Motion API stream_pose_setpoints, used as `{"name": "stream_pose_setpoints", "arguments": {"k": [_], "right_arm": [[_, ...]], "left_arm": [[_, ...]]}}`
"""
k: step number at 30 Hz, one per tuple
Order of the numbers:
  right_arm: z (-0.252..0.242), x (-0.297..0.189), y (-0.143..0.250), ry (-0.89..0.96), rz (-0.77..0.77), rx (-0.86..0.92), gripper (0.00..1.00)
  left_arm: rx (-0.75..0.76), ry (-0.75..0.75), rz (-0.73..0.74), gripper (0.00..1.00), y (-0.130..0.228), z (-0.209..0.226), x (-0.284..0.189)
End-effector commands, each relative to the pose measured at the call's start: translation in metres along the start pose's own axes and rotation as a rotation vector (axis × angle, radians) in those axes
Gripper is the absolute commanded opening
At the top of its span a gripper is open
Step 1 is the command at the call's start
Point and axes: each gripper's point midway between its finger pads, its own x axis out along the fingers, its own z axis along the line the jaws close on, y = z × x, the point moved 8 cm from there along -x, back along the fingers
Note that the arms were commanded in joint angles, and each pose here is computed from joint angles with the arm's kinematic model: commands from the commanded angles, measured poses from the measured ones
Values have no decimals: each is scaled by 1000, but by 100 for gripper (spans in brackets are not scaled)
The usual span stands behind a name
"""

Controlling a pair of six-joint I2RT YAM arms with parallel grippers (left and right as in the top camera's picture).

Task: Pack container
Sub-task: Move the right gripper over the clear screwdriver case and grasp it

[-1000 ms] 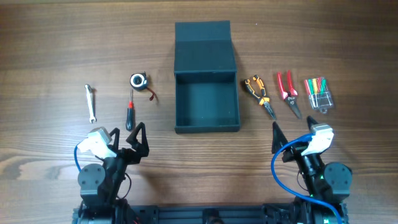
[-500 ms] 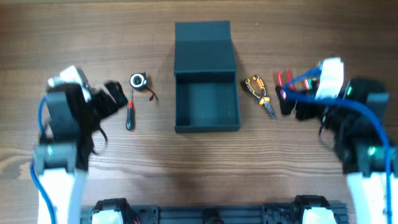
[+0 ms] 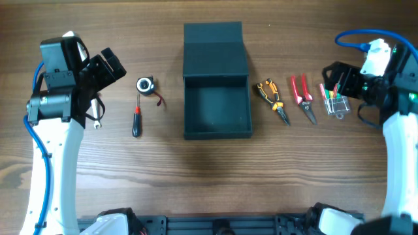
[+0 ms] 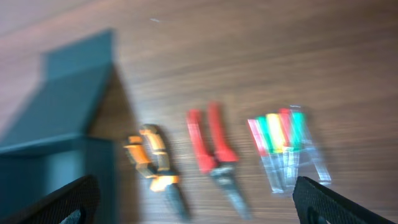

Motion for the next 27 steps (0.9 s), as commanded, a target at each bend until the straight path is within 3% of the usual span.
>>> {"name": "stream_pose_setpoints", "arguments": {"k": [1,5,15,27], "right_arm": [[-29,26,1,105,80,-112,100],[-55,63,19,214,241,-187,100],[-86,138,46,222,403,-308,98],[-89,151,35,193,307,-301,99]], "left_arm": [[11,-5,-25,100,-7,0,-3],[11,-5,-24,100,-7,0,-3],[4,-4,-24,100,-7,0,-3],[4,-4,-25,100,-7,0,-3]]}}
